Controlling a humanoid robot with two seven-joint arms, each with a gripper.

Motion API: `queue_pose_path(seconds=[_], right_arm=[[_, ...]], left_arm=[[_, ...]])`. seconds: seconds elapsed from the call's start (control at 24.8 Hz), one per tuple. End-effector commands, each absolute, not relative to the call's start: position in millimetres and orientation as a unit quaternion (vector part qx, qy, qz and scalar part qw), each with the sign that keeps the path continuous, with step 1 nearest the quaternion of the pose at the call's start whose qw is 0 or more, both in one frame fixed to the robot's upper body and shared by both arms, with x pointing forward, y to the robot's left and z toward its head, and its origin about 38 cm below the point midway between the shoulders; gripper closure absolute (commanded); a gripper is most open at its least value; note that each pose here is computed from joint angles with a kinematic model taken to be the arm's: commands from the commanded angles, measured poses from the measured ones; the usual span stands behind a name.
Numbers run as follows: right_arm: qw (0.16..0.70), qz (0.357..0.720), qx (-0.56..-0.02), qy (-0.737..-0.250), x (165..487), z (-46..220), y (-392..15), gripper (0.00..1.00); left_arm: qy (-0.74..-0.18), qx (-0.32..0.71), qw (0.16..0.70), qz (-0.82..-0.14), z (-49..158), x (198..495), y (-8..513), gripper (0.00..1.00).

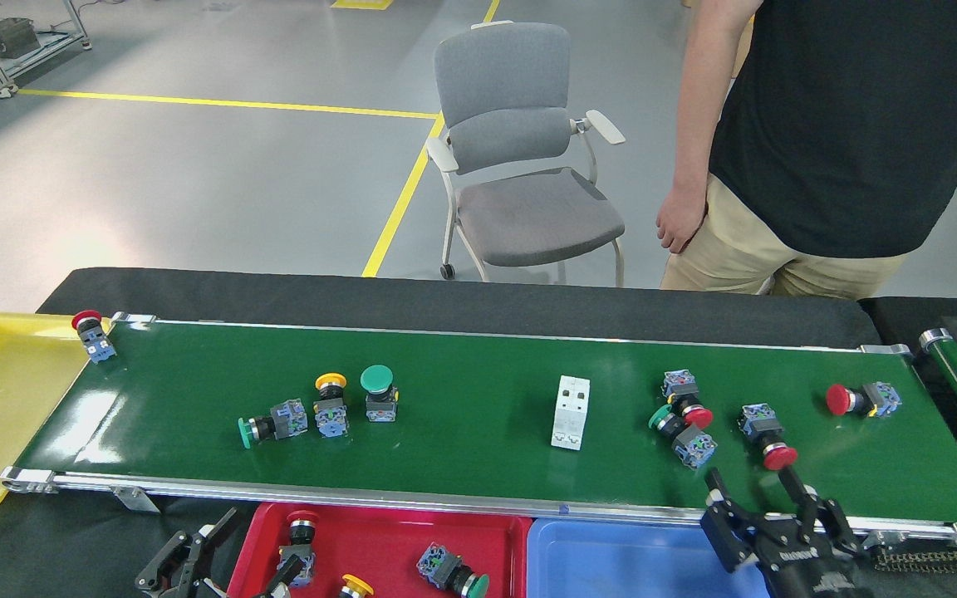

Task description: Pick switch part from conveyor to tray

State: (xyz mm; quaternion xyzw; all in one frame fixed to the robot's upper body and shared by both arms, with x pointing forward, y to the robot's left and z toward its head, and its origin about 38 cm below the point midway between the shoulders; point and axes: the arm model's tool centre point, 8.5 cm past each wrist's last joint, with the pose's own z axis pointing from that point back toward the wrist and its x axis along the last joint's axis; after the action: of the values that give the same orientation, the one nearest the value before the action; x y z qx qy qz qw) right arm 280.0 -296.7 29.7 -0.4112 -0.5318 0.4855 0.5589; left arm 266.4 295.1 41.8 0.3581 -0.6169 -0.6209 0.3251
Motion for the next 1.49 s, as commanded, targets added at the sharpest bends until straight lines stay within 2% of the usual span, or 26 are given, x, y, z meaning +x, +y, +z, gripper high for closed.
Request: queue_pose_path(seconds=[0.0, 0.12, 0.24, 0.32, 0.44, 0.69, 0.73, 0.77, 0.81, 0.85, 0.89, 0.93, 1.01, 1.13, 1.25, 1.33, 1.37, 1.45], right_arm=[[0.556, 0.477, -0.42, -0.535, 271, 35, -298, 0.01], [0.558, 0.477, -0.418, -0.535, 270, 35, -296, 0.01], [0.541, 0.472, -0.421, -0.554, 292, 48, -286, 0.02], [0.52, 0.476, -0.413, -0.577, 312, 58, -266, 0.02], [0.505, 0.493, -0.395, -0.588, 343, 61, -229, 0.02], [0.499, 0.544, -0.373, -0.561, 395, 45, -172, 0.03], [0.492, 0.558, -0.365, -0.559, 398, 41, -165, 0.08], [0.488, 0.566, -0.359, -0.559, 400, 38, -158, 0.17], [0.486, 0.569, -0.356, -0.56, 401, 38, -155, 0.33], [0.483, 0.573, -0.353, -0.56, 400, 38, -153, 0.55], [0.481, 0.575, -0.349, -0.562, 400, 38, -150, 0.72], [0.482, 0.576, -0.348, -0.561, 400, 38, -150, 0.75], [0.476, 0.58, -0.346, -0.564, 401, 39, -150, 0.89], [0.457, 0.591, -0.341, -0.571, 403, 43, -153, 0.93], [0.451, 0.592, -0.334, -0.578, 403, 46, -150, 0.93], [0.435, 0.592, -0.318, -0.599, 400, 55, -144, 0.93], [0.42, 0.592, -0.309, -0.614, 396, 64, -140, 0.93], [0.388, 0.591, -0.29, -0.645, 379, 79, -136, 0.93]], left_arm=[[-0.606, 0.393, 0.338, -0.604, 47, 277, 311, 0.0], [-0.561, 0.448, 0.391, -0.575, 37, 301, 340, 0.0], [-0.537, 0.466, 0.423, -0.561, 28, 330, 359, 0.0], [-0.533, 0.466, 0.428, -0.562, 27, 342, 366, 0.0], [-0.521, 0.473, 0.427, -0.568, 32, 359, 385, 0.0], [-0.53, 0.442, 0.43, -0.582, 32, 381, 399, 0.0], [-0.534, 0.431, 0.425, -0.59, 33, 382, 402, 0.0], [-0.536, 0.426, 0.424, -0.593, 33, 385, 402, 0.0], [-0.536, 0.423, 0.425, -0.594, 32, 388, 401, 0.0], [-0.537, 0.421, 0.425, -0.595, 33, 394, 399, 0.0], [-0.537, 0.417, 0.426, -0.596, 33, 400, 398, 0.0], [-0.536, 0.411, 0.43, -0.599, 30, 405, 396, 0.0], [-0.534, 0.399, 0.438, -0.604, 26, 418, 392, 0.0], [-0.525, 0.405, 0.448, -0.6, 32, 440, 391, 0.0], [-0.518, 0.412, 0.449, -0.6, 36, 450, 391, 0.0], [-0.519, 0.41, 0.448, -0.602, 35, 449, 391, 0.05], [-0.519, 0.407, 0.447, -0.605, 33, 447, 391, 0.19], [-0.526, 0.387, 0.44, -0.616, 28, 441, 387, 0.54]])
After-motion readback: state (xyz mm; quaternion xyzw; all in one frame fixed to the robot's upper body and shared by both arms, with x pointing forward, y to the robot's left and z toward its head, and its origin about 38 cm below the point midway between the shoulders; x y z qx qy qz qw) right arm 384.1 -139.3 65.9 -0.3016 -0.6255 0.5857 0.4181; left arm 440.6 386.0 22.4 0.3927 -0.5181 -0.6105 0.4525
